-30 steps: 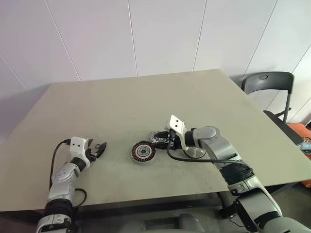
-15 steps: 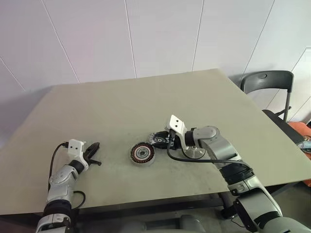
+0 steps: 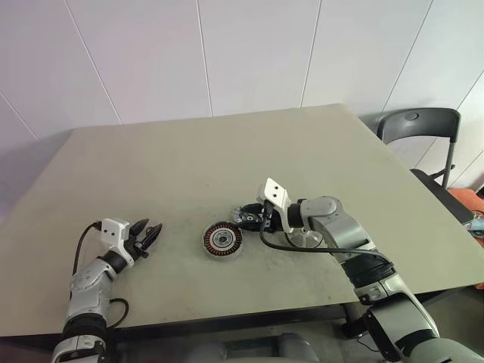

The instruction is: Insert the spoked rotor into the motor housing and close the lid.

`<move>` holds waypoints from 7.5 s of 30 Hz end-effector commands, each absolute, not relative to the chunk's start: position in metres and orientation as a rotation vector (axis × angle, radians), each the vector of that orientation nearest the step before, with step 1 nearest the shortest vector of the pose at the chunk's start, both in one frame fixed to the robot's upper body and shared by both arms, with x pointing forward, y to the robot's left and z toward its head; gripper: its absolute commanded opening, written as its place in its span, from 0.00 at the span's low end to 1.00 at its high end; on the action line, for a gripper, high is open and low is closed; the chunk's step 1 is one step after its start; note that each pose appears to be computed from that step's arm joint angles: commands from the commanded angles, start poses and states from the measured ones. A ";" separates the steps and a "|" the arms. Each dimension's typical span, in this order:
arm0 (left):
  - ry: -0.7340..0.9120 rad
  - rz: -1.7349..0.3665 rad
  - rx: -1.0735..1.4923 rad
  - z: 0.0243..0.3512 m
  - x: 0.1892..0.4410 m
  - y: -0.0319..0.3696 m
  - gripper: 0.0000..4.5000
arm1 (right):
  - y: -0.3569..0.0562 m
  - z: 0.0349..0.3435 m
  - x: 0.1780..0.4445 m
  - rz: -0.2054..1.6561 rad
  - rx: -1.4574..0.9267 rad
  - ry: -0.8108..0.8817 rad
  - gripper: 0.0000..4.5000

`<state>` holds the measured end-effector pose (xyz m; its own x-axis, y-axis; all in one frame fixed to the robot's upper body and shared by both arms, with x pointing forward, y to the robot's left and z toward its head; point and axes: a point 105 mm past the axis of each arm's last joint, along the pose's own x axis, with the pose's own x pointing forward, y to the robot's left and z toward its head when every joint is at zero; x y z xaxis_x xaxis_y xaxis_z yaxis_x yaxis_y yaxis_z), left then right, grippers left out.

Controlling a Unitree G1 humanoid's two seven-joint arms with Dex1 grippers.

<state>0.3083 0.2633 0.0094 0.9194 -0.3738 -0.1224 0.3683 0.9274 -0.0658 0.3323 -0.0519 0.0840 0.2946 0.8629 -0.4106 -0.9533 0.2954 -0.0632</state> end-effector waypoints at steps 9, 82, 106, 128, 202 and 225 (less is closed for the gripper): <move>0.231 -0.380 -0.024 0.033 0.301 0.266 0.71 | -0.046 0.095 0.334 1.250 -0.325 0.272 0.51; 0.452 -0.131 0.037 -0.005 0.292 0.265 0.62 | -0.047 0.092 0.334 1.253 -0.341 0.271 0.51; 0.142 -0.313 0.031 0.042 0.311 0.245 0.15 | -0.045 0.091 0.333 1.257 -0.339 0.269 0.51; 0.108 -0.904 0.107 0.090 0.321 0.144 0.15 | -0.074 0.092 0.309 1.290 -0.217 0.344 0.51; 0.096 -0.983 0.122 0.090 0.326 0.129 0.64 | -0.071 0.089 0.313 1.221 -0.180 0.321 0.51; 0.199 -0.999 0.239 0.071 0.319 0.124 0.01 | -0.064 0.088 0.314 1.207 -0.159 0.306 0.51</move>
<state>0.3159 0.1232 0.0578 0.5240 -0.8000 -0.2922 0.8452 0.5309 0.0621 0.3115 -0.0667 0.0756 0.3114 0.8801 -0.3583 -0.9318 0.3569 0.0669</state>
